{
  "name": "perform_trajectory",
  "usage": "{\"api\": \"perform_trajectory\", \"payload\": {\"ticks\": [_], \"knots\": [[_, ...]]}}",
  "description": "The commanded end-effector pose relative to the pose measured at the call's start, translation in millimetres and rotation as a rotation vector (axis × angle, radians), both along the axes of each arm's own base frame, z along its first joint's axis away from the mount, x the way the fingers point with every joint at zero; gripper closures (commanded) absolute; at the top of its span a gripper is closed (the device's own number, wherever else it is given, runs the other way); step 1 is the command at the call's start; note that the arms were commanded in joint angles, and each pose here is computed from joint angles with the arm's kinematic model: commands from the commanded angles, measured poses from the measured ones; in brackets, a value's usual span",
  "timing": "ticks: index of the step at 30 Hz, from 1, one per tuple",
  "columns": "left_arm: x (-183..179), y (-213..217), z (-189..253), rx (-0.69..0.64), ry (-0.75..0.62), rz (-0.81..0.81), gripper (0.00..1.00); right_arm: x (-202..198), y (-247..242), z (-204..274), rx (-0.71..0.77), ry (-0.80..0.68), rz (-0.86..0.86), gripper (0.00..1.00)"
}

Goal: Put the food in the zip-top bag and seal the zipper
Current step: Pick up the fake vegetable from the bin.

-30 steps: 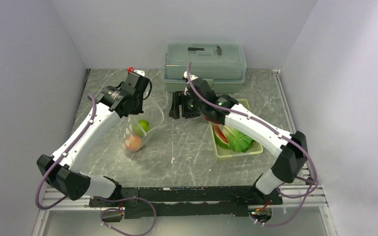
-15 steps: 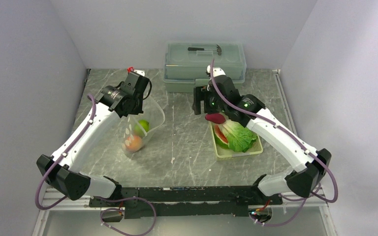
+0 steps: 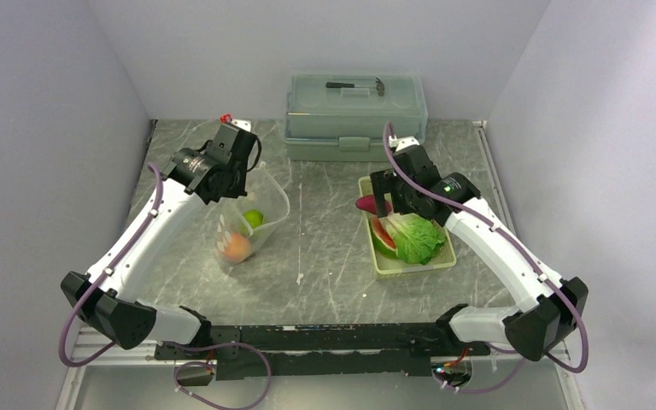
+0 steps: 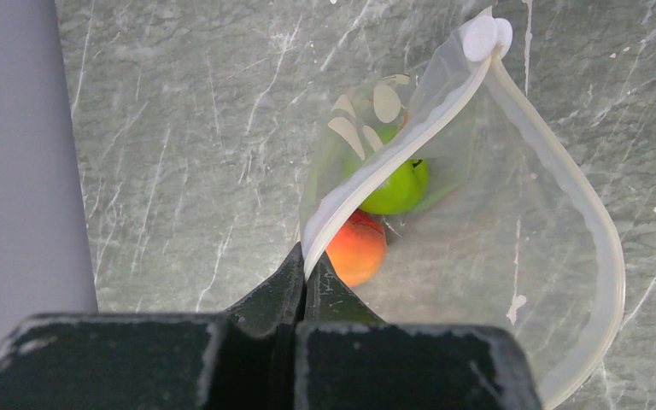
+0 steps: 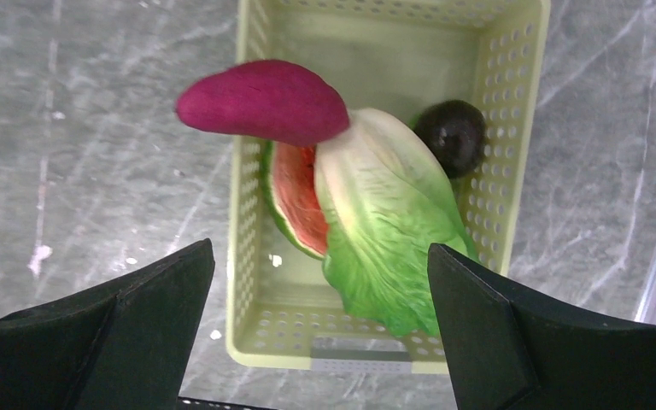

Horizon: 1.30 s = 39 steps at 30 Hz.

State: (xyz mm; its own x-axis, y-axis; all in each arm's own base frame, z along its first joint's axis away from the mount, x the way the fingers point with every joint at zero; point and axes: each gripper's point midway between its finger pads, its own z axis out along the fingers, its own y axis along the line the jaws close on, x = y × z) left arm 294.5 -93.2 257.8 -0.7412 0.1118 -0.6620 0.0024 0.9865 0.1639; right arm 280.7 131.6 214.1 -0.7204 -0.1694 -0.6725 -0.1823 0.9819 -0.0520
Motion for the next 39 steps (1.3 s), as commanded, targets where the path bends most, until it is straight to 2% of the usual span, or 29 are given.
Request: {"api": "perform_trajectory", "payload": {"ticks": [1,12,18,30,39], "knots": [[2.3,-0.9,28.5,-0.034,-0.081,-0.029,1.00,-6.8,-22.3,-26.0,-0.074,0.100,0.006,0.00],[-0.1,2.9,45.8,-0.025,-0.125,-0.059,1.00,5.9,-34.5,-59.2,-0.111,0.201,-0.027,0.00],[-6.6,-3.7,49.3,-0.074,-0.134,-0.097,1.00,14.2,-55.5,-76.0,-0.158,0.236,-0.093,0.00],[-16.9,-8.6,55.9,-0.130,-0.154,-0.135,1.00,12.8,-49.7,-115.2,-0.144,0.342,0.039,0.00],[-27.0,-7.4,63.3,-0.163,-0.180,-0.149,1.00,36.2,-49.9,-146.6,-0.136,0.421,0.085,0.00]]}}
